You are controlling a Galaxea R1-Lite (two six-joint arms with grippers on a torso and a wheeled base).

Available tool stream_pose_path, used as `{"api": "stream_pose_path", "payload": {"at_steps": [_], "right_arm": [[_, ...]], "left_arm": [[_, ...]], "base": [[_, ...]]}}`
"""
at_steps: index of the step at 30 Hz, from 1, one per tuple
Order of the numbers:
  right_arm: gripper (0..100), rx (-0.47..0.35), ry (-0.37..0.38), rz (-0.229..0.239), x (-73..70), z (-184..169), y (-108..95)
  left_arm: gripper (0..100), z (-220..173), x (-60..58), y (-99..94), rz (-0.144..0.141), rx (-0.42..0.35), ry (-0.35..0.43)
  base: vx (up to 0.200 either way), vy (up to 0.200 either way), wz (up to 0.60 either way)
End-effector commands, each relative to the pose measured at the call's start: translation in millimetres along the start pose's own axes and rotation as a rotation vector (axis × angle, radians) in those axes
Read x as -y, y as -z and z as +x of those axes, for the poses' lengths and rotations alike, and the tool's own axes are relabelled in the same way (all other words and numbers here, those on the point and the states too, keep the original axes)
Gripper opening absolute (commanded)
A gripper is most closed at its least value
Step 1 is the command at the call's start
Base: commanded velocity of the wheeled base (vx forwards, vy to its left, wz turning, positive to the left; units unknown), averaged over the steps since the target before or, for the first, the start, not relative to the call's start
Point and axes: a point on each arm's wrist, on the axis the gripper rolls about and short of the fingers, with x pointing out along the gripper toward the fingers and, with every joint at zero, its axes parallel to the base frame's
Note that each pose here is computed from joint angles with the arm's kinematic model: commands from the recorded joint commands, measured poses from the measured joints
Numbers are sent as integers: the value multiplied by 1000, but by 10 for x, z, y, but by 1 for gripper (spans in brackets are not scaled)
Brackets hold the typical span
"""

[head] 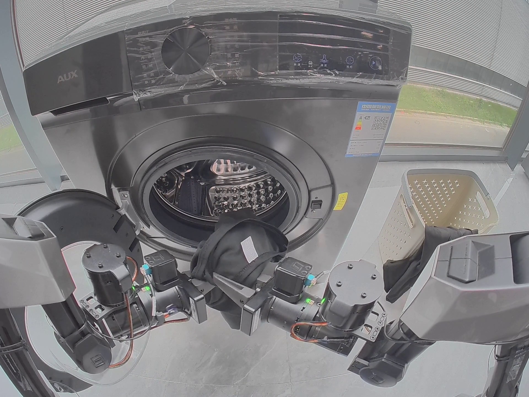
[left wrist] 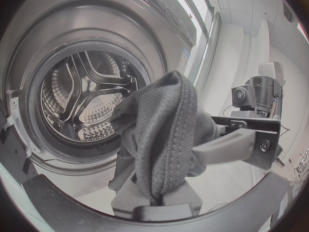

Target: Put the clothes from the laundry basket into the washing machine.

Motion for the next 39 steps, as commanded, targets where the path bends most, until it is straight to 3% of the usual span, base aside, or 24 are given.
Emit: {"api": "stream_pose_path", "payload": {"at_steps": [1,6,12,17,18,19,21,22,23,25,30,39], "right_arm": [[100,-25,4,0,-1,-48,50],[100,-107,28,-7,15,-326,94],[100,-208,62,-25,70,-711,120],[100,-234,213,-45,427,-1005,44],[100,-234,213,-45,427,-1005,44],[100,-194,323,-43,677,-1100,-71],[100,-176,381,-37,827,-1158,-122],[100,-176,381,-37,827,-1158,-122],[100,-169,435,-32,963,-1236,-150],[100,-154,464,-31,1038,-1265,-188],[100,-111,462,-47,1026,-1282,-306],[100,-119,458,-44,1000,-1292,-290]], "left_arm": [[0,-2,-16,-47,7,24,-6],[0,-57,-145,-171,14,76,-57],[0,-110,-167,-276,15,118,-71],[0,-159,-155,-355,22,149,-122],[0,-159,-155,-355,22,149,-122],[0,-178,-159,-338,15,141,-152],[0,-190,-173,-315,8,132,-167],[0,-190,-173,-315,8,132,-167],[0,-222,-221,-286,-3,121,-190],[0,-233,-265,-275,-8,117,-207],[0,-293,-279,-225,-18,94,-235],[0,-338,-293,-151,-33,60,-254]], "base": [[0,0,0],[0,0,0],[0,0,0],[0,0,0],[0,0,0],[0,0,0],[0,0,0],[0,0,0],[0,0,0],[0,0,0],[0,0,0],[0,0,0]]}}
